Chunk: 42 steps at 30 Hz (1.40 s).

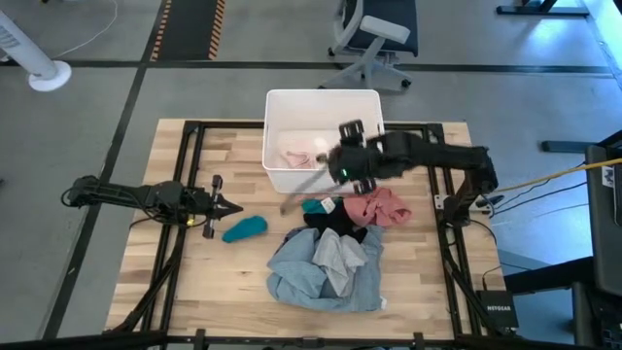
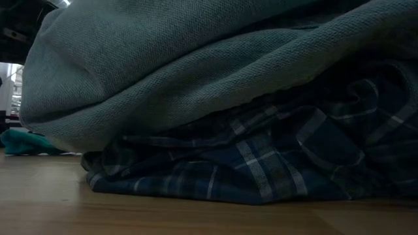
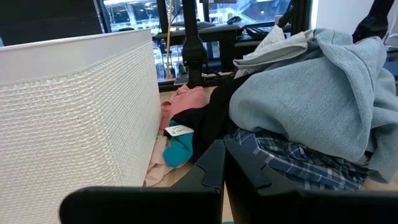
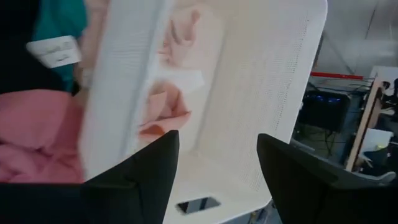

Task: Sort clothes
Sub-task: Put the pink underwear into the white laundry bin

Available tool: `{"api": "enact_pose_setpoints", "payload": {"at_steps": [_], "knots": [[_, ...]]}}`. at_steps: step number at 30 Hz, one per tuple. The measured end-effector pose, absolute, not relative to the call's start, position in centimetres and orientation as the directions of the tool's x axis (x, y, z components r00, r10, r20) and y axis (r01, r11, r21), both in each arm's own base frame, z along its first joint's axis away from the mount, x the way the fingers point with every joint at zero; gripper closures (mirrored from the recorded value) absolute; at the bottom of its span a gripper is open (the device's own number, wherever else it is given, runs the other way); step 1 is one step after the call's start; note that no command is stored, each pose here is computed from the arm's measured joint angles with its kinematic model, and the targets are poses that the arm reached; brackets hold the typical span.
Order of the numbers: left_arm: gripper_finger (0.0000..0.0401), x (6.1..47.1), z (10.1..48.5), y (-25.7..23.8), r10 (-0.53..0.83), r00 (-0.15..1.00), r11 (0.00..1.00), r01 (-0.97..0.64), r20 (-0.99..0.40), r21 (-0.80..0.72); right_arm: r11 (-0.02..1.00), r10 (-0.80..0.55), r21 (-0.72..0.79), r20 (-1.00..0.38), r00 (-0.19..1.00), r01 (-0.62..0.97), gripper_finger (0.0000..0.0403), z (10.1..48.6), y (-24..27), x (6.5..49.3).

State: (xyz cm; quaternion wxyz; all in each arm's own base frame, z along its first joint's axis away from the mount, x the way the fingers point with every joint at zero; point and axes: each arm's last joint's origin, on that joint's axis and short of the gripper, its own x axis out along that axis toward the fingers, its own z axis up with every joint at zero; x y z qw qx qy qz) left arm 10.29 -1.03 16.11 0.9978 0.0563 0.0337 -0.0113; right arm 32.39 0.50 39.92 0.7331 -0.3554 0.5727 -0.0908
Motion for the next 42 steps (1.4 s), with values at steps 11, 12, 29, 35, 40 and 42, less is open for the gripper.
{"api": "enact_pose_setpoints", "payload": {"at_steps": [11,12,29,35,40,42], "knots": [[0.04,10.3,16.1,-1.0,-0.019,0.997,0.993,0.027,-0.069,0.112,0.686,-0.573,-0.672,-0.735,0.362,-0.279,0.0166,38.3,8.5,29.0],[0.04,10.3,16.1,-1.0,-0.019,0.997,0.993,0.026,-0.068,0.111,0.691,-0.571,-0.67,-0.737,0.363,-0.271,0.0166,38.0,8.9,28.5],[0.04,10.3,16.1,-1.0,-0.018,0.997,0.993,0.026,-0.068,0.111,0.831,-0.519,-0.557,-0.773,0.366,0.001,0.0166,28.3,9.6,16.5],[0.04,10.3,16.1,-1.0,-0.018,0.997,0.993,0.026,-0.068,0.112,0.855,-0.49,-0.516,-0.772,0.404,0.051,0.0166,23.8,9.1,15.5],[0.04,10.3,16.1,-1.0,-0.018,0.997,0.993,0.026,-0.068,0.112,0.877,-0.468,-0.474,-0.802,0.371,0.081,0.0166,20.7,8.2,15.5],[0.04,10.3,16.1,-1.0,-0.018,0.997,0.993,0.026,-0.069,0.112,0.878,-0.47,-0.468,-0.803,0.367,0.102,0.0166,19.9,7.8,15.7]]}}
